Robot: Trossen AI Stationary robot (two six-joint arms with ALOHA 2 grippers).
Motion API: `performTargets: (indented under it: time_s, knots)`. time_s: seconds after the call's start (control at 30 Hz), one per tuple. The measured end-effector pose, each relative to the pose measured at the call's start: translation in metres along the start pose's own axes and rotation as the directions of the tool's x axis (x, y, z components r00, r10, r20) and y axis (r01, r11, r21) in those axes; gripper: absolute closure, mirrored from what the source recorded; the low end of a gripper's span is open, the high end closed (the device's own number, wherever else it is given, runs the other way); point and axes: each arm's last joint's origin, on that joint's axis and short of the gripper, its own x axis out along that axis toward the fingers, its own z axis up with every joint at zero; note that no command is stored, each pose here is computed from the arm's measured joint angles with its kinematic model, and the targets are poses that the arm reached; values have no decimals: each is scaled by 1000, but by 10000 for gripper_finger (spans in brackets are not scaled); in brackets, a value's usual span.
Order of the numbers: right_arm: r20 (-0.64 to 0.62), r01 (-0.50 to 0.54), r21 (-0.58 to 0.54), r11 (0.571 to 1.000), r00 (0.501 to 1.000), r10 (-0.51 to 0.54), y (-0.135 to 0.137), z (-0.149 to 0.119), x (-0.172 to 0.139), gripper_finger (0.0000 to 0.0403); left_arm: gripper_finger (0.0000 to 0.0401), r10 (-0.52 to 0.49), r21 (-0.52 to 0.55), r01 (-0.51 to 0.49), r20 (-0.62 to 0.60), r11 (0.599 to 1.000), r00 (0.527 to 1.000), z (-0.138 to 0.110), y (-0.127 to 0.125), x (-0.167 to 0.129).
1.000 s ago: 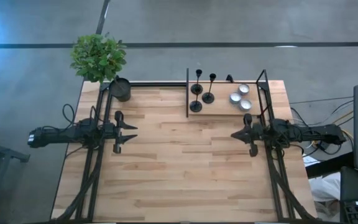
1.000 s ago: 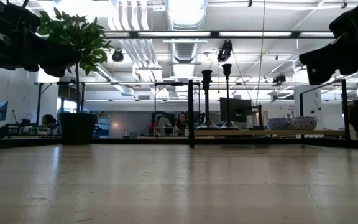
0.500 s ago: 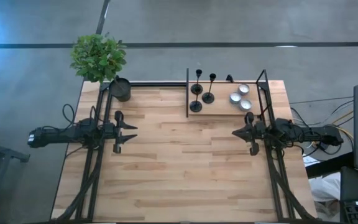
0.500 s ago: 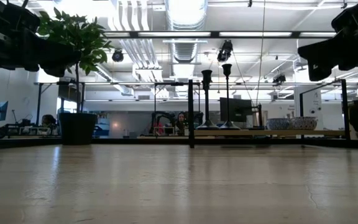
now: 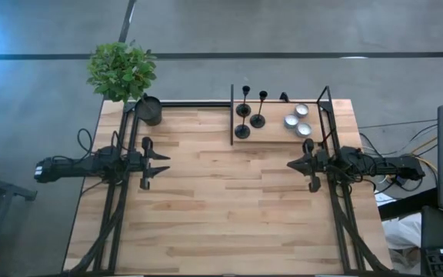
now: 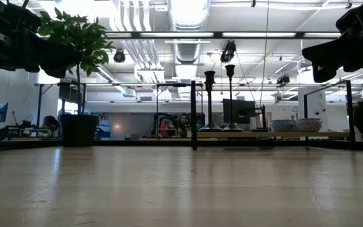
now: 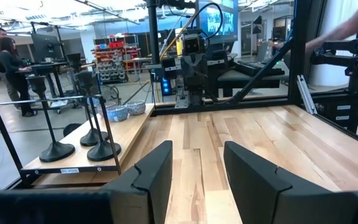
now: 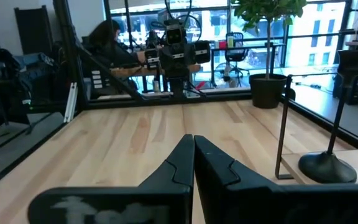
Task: Pick & Place candle stick holders
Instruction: Return to Home Position
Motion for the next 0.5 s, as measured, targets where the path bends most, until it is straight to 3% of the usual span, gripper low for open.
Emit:
performTargets:
  time_s: [0.5]
  knots:
    - [-6, 1, -1, 1000, 1000, -1, 0, 0, 0, 394, 249, -1, 0, 1, 0, 1000, 1000, 0, 0, 0]
